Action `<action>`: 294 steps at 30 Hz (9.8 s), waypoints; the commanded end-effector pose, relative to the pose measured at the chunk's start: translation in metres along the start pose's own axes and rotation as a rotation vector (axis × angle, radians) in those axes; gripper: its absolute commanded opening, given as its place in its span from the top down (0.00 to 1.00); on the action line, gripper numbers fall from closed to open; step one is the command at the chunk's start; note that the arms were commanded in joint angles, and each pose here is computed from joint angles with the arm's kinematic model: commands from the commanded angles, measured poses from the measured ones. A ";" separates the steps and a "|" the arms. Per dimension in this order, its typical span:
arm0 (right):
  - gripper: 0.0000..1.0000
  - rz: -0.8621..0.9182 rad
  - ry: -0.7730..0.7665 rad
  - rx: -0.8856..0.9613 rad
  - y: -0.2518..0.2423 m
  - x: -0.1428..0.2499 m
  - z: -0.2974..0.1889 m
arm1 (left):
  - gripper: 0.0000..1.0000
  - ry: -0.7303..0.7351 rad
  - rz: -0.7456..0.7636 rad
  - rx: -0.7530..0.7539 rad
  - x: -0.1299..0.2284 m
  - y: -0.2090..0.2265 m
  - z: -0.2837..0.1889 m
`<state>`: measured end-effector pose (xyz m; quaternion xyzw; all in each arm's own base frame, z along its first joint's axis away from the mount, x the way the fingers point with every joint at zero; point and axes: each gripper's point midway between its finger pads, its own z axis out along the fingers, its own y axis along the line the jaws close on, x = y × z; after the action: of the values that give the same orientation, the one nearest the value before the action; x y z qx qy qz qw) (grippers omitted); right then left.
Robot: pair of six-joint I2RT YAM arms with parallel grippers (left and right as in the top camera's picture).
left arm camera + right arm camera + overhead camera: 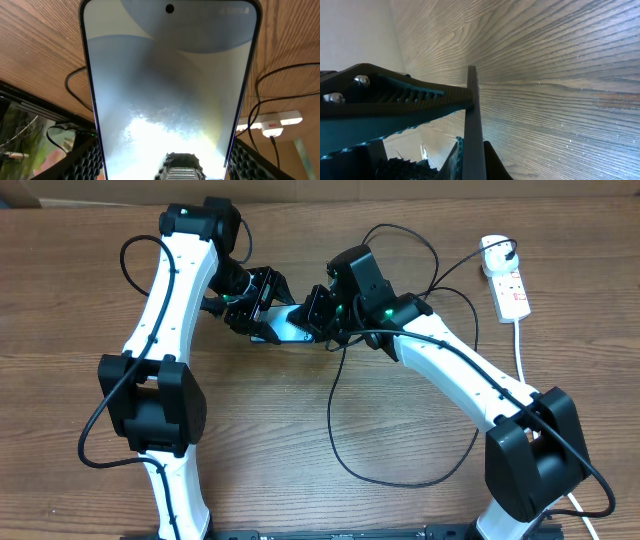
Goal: Plug charger to phone and switch on socket
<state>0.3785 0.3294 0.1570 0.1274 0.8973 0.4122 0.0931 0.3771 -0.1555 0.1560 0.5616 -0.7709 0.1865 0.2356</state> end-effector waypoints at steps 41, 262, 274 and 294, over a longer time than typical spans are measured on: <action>0.96 -0.230 0.049 -0.228 -0.001 -0.049 -0.083 | 0.00 -0.085 1.186 0.278 -0.001 -0.057 -0.031; 0.61 -0.320 -0.112 0.678 -0.141 -0.105 -0.015 | 0.96 0.192 0.902 0.599 -0.019 -0.044 -0.106; 0.70 -0.305 -0.071 0.679 -0.147 -0.082 0.006 | 0.96 0.192 0.902 0.599 -0.019 -0.044 -0.106; 0.85 -0.257 -0.073 0.763 -0.172 -0.073 0.028 | 0.95 0.192 0.899 0.595 -0.018 -0.044 -0.105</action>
<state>0.4308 0.2186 0.0186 0.0524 0.9904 0.0374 0.1227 0.4389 -0.0948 0.2159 0.2155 -0.8335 0.5067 0.0469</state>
